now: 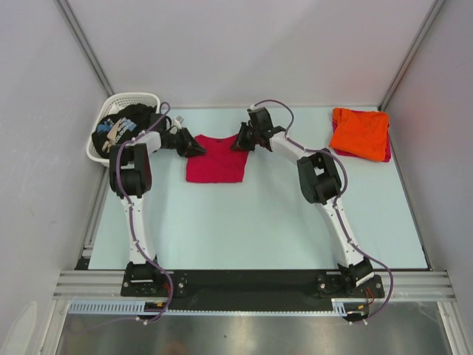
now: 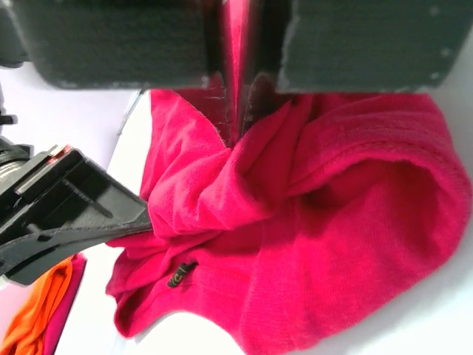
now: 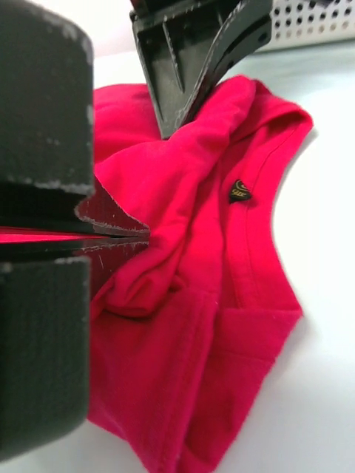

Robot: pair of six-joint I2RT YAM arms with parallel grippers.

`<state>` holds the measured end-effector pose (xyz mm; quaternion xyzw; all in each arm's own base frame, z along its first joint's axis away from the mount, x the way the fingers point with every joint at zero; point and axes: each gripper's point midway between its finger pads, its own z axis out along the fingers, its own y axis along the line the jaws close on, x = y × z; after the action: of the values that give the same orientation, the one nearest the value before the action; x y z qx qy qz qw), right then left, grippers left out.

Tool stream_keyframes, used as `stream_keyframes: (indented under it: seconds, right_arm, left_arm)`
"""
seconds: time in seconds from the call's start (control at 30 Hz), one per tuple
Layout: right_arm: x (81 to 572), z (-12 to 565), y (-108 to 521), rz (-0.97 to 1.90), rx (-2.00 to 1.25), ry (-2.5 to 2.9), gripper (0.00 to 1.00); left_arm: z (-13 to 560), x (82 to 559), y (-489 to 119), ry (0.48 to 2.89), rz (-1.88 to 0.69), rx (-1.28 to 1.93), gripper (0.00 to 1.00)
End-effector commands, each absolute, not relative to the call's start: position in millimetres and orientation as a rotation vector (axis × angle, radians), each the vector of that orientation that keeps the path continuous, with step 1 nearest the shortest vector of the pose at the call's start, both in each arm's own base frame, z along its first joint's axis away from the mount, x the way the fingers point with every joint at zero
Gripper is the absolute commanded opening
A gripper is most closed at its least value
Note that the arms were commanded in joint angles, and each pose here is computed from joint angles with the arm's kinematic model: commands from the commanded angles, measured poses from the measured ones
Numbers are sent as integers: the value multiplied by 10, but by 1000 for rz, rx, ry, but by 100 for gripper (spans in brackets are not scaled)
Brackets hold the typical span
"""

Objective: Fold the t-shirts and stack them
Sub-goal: Smooth out wrinkles on the folded tshirt

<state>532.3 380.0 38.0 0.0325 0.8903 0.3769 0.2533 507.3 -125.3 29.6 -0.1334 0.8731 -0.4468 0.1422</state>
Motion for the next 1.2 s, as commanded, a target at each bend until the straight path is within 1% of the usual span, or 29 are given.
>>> stream_keyframes:
  seconds: [0.0, 0.03, 0.07, 0.1, 0.17, 0.23, 0.27, 0.3, 0.33, 0.37, 0.4, 0.5, 0.57, 0.6, 0.7, 0.77, 0.83, 0.87, 0.9, 0.93, 0.97, 1.03, 1.07, 1.1, 1.17]
  right_arm:
    - [5378, 1044, 3651, 934, 22, 2326, 0]
    - [5376, 1226, 3638, 934, 8, 2297, 0]
    - [5390, 1550, 3585, 941, -1, 2243, 0]
    - [5365, 1695, 3545, 950, -9, 2231, 3]
    - [5314, 1980, 3392, 1023, -17, 2215, 10]
    - [5206, 1994, 3260, 1085, 20, 2260, 25]
    - [5005, 1937, 3199, 1149, 19, 2303, 30]
    - [4997, 1909, 3087, 1166, 48, 2301, 44]
    - [4920, 1870, 3037, 1189, 66, 2317, 45]
    - [4737, 1577, 2948, 1199, 98, 2402, 45]
    - [4671, 1583, 2873, 1199, 102, 2404, 47]
    - [4362, 1200, 2725, 1206, 153, 2525, 48]
    - [4203, 1074, 2714, 1234, 181, 2585, 49]
    - [4098, 946, 2712, 1251, 197, 2627, 50]
    - [3938, 785, 2663, 1238, 215, 2698, 50]
    - [3952, 787, 2524, 1145, 230, 2698, 50]
    - [4103, 935, 2286, 950, 252, 2649, 50]
    - [4077, 984, 2156, 841, 214, 2656, 50]
    - [4233, 1078, 1924, 635, 238, 2606, 50]
    - [4270, 1295, 1784, 545, 222, 2545, 50]
    - [4282, 1378, 1633, 440, 198, 2524, 50]
    - [4373, 1621, 1273, 235, 219, 2435, 52]
    - [4377, 1629, 1046, 158, 264, 2435, 68]
    - [4391, 1643, 878, 93, 282, 2425, 79]
    - [4375, 1600, 548, 53, 366, 2452, 91]
  left_arm:
    - [924, 5081, -1213, 2401, -1241, -194, 44]
    - [1092, 5078, -1209, 2367, -1223, -140, 55]
    - [1437, 5057, -1187, 2311, -1185, -92, 90]
    - [1541, 5014, -1171, 2297, -1164, -74, 99]
    - [1880, 4914, -1135, 2246, -1147, -43, 100]
    - [1987, 4751, -1126, 2238, -1181, -61, 100]
    - [1980, 4718, -1088, 2237, -1171, -76, 100]
    - [1859, 4617, -1071, 2273, -1168, -99, 100]
    - [1848, 4535, -1065, 2287, -1157, -108, 100]
    - [1761, 4467, -1033, 2315, -1143, -130, 100]
    - [1590, 4355, -1013, 2366, -1122, -147, 99]
    - [1295, 4102, -940, 2475, -1051, -202, 92]
    - [1209, 3962, -937, 2511, -1044, -214, 91]
    - [1089, 3884, -899, 2550, -1006, -252, 90]
    - [1006, 3746, -942, 2580, -1032, -262, 90]
    - [1145, 3789, -1043, 2537, -1059, -205, 91]
    - [1354, 3814, -1220, 2495, -1087, -111, 93]
    - [1518, 3892, -1274, 2455, -1088, -65, 94]
    - [1581, 3922, -1284, 2441, -1096, -57, 94]
    - [1622, 3891, -1489, 2445, -1119, 8, 94]
    - [1699, 3933, -1543, 2430, -1122, 30, 94]
    - [1656, 3908, -1715, 2451, -1151, 68, 95]
    - [1651, 3901, -1771, 2456, -1157, 85, 95]
    - [1605, 3884, -1827, 2470, -1165, 95, 95]
    - [1536, 3792, -1970, 2495, -1183, 137, 95]
